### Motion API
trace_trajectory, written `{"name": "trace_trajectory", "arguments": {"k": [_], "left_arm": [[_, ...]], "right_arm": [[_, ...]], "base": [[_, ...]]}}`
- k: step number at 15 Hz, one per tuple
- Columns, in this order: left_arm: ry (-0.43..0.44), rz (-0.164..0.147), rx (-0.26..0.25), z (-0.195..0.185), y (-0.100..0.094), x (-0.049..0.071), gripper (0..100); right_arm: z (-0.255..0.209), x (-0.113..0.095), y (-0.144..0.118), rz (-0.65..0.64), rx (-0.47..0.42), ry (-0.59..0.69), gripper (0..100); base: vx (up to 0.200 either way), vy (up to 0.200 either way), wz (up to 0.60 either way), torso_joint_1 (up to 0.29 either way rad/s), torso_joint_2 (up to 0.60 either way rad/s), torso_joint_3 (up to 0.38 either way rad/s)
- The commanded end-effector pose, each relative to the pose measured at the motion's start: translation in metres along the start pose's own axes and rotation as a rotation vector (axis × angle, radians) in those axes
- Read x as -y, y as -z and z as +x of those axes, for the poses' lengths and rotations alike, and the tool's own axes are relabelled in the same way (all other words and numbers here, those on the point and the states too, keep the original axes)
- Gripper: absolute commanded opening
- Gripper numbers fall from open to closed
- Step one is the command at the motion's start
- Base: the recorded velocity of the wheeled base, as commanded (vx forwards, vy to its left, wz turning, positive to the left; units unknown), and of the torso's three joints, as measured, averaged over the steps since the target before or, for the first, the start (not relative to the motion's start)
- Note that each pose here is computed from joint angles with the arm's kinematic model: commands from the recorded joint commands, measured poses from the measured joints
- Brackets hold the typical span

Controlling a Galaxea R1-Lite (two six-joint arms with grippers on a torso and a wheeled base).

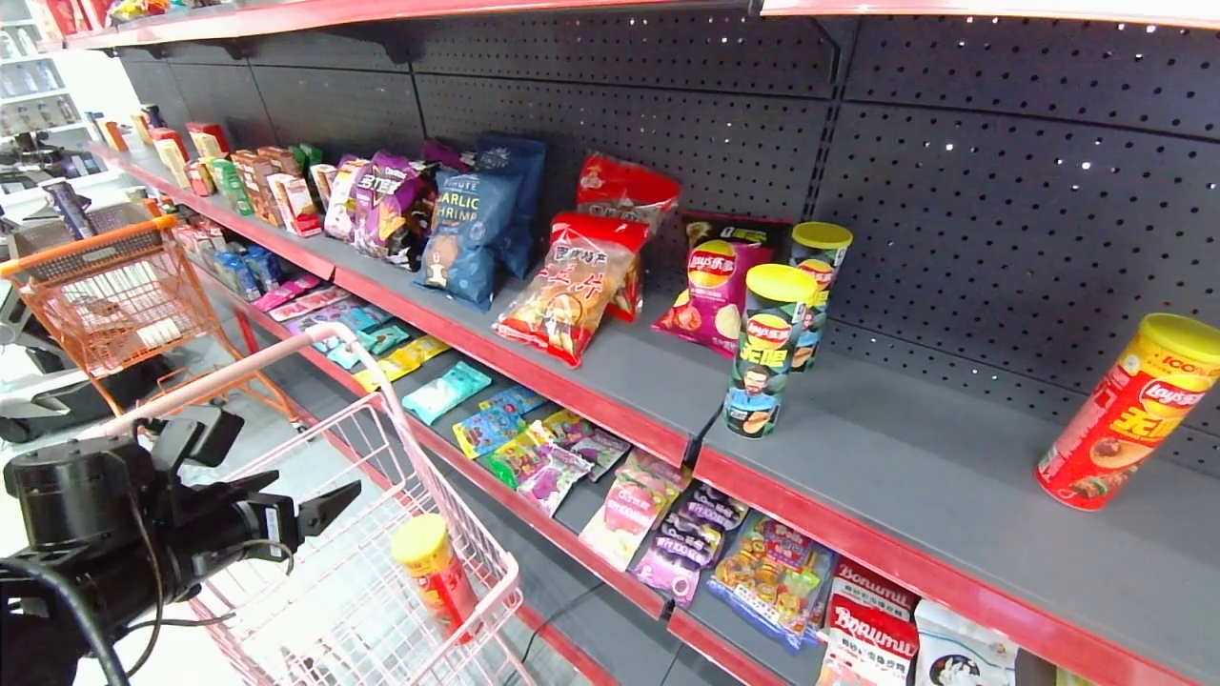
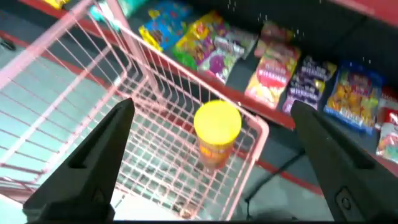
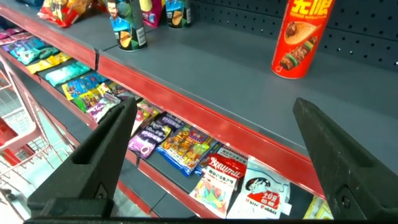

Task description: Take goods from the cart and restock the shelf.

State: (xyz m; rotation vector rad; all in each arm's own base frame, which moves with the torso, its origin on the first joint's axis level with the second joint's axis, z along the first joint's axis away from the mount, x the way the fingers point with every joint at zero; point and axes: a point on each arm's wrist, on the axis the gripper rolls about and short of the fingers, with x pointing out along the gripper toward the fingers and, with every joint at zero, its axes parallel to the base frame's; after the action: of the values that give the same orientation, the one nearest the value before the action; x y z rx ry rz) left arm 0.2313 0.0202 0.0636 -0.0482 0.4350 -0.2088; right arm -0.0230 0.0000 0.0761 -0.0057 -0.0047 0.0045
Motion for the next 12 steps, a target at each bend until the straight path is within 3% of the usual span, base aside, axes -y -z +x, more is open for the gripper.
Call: {"name": "trace_trajectory", "arguments": {"k": [1, 5, 7, 10, 12], "left_arm": [[0.005, -0.022, -0.059, 0.005, 0.012, -0.002, 100], [-0.002, -0.043, -0.099, 0.010, 0.023, -0.010, 100], [0.000, -0.026, -0.110, 0.015, 0.030, -0.011, 100], [0.052, 0.029, -0.138, 0.018, 0.048, -0.011, 100], [0.055, 0.034, -0.145, 0.018, 0.059, -0.010, 100]], "right_arm": [[0.000, 0.000, 0.000, 0.000, -0.002, 0.000, 100], [0.000, 0.000, 0.000, 0.000, -0.002, 0.000, 100], [0.000, 0.000, 0.000, 0.001, -0.002, 0.000, 100], [0.000, 0.000, 0.000, 0.000, -0.002, 0.000, 100], [0.000, 0.000, 0.000, 0.000, -0.002, 0.000, 100]], "base": [[0.000, 0.000, 0.00, -0.105, 0.22, 0.115], [0.000, 0.000, 0.00, -0.119, 0.27, 0.155], [0.000, 0.000, 0.00, -0.151, 0.34, 0.183], [0.000, 0.000, 0.00, -0.149, 0.34, 0.193], [0.000, 0.000, 0.00, -0.144, 0.34, 0.190]]}}
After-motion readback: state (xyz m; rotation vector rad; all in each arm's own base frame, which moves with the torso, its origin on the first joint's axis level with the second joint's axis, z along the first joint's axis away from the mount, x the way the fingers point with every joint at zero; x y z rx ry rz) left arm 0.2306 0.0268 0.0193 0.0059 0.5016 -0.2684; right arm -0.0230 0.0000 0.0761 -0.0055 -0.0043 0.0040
